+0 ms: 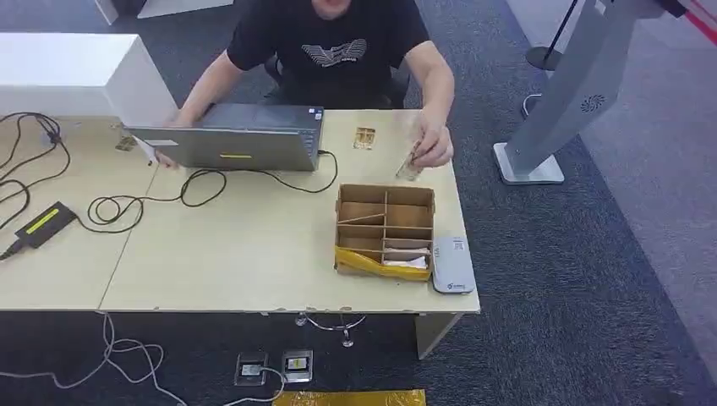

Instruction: Pass the card to the sensor for recognition and then transmit it.

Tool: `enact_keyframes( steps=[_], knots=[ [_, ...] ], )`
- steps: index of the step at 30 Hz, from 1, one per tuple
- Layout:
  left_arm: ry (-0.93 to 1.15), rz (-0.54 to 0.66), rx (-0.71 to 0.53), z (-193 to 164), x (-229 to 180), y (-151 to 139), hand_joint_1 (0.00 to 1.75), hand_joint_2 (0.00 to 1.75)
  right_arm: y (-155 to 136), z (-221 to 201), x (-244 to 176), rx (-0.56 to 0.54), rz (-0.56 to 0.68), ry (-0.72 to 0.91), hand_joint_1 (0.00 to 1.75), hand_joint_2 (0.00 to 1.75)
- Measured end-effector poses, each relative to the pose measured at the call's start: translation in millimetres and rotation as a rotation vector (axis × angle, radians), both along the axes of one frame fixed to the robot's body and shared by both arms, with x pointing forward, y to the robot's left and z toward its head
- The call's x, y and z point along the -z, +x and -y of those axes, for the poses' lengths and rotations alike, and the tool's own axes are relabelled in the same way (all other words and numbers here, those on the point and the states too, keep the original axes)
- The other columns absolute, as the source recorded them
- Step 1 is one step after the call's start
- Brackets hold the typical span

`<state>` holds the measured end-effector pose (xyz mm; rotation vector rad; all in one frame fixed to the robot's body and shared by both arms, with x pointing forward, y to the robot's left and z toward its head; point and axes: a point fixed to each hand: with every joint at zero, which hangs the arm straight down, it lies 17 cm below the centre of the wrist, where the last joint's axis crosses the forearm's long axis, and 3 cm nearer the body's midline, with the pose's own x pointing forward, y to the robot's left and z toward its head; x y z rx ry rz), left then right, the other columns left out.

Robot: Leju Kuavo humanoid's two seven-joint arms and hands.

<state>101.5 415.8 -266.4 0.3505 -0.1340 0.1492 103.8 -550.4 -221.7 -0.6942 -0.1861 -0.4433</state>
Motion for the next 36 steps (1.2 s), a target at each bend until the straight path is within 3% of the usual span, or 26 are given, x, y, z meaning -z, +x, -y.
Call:
enact_keyframes(
  steps=[11,36],
  knots=[
    [-0.027,0.014,0.023,8,1,4,0.0,0.0,3,-56,18,-0.074,0.0,0.051,0.0,0.0],
    [-0.106,0.002,-0.016,22,3,2,0.0,0.0,3,-46,16,-0.093,-0.017,0.045,0.0,0.0]
  ],
)
